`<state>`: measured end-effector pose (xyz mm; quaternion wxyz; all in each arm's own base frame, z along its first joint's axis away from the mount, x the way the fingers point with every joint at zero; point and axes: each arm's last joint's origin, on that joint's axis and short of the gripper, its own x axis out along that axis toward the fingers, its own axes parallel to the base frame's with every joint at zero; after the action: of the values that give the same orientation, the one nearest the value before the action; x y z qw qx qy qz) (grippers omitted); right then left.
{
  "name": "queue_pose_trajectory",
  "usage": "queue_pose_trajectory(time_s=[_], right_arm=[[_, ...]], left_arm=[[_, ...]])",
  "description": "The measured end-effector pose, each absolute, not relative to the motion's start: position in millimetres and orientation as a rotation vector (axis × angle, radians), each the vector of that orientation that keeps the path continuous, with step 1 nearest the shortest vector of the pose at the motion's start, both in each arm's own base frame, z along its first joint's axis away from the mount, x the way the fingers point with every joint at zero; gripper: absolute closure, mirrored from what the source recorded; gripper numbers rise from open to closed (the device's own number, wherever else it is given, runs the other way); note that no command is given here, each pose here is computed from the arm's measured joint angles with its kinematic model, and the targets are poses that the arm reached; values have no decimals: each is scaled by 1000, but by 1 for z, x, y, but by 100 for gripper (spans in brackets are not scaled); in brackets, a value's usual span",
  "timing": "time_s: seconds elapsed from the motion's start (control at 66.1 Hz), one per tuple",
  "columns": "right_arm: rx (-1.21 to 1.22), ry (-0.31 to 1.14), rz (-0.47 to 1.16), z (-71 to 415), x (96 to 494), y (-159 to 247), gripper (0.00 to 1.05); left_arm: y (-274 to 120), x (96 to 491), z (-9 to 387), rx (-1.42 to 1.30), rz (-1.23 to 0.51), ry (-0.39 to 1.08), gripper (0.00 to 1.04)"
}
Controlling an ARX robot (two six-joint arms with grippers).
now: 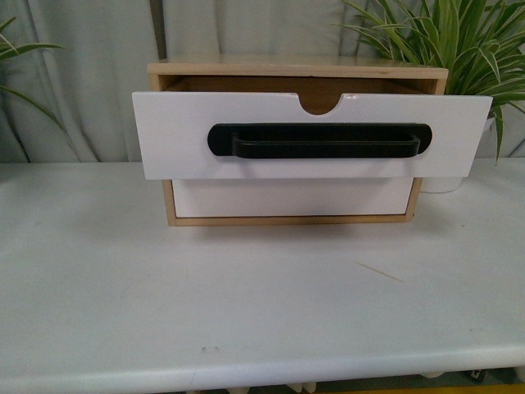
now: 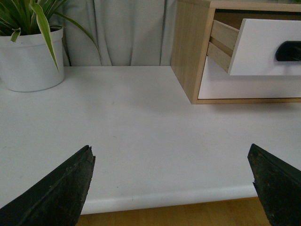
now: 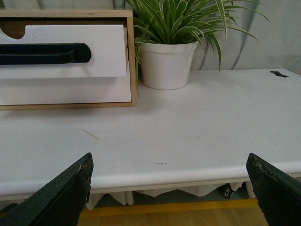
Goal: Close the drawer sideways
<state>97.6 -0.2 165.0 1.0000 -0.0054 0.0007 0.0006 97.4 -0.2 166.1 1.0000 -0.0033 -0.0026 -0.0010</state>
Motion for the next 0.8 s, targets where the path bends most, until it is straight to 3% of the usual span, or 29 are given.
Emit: queue_pose_trajectory(time_s=[0.802], right_arm=[[-11, 1, 1, 165, 98, 0, 9]], left_arm=[[0, 97, 166, -7, -2, -5, 6]])
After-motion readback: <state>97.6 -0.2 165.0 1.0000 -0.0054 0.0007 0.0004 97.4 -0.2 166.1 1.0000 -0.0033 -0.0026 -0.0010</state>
